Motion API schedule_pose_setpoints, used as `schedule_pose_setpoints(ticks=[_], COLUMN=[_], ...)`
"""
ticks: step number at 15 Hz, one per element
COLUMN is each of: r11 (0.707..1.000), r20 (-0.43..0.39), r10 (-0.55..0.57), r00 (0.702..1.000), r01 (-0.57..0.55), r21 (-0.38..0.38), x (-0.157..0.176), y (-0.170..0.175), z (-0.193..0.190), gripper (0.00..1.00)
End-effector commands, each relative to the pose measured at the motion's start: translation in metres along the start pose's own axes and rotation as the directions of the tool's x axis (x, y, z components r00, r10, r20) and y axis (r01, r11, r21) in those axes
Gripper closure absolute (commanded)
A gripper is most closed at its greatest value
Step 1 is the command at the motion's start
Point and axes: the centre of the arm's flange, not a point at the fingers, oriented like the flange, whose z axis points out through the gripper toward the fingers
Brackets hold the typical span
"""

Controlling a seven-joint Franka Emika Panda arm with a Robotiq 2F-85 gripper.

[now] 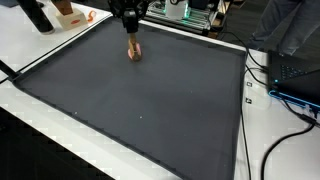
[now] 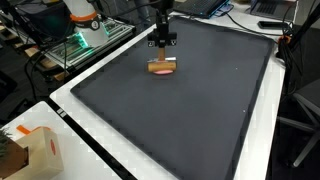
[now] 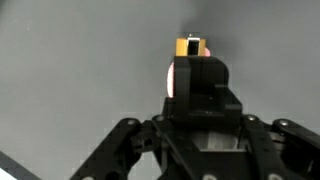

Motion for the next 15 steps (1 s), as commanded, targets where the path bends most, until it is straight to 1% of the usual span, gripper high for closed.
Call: schedule_pose_setpoints(ticks=[1,5,9,15], r11=[0.994,0.989,0.986,0.984], r20=[-0.060,-0.126,-0.189,-0.256], r10=[-0.083,-0.098,-0.088,-0.076], r00=[0.995,0.987,0.978,0.964], r01=[0.087,0.111,0.113,0.114], r21=[0.058,0.097,0.126,0.140], x=[0.004,0.011,0.010,0.014], y=[-0.018,-0.019,-0.018,-0.015], z=[0.011,0.014,0.013,0.012], gripper=[0.76,0.76,0.76,0.76])
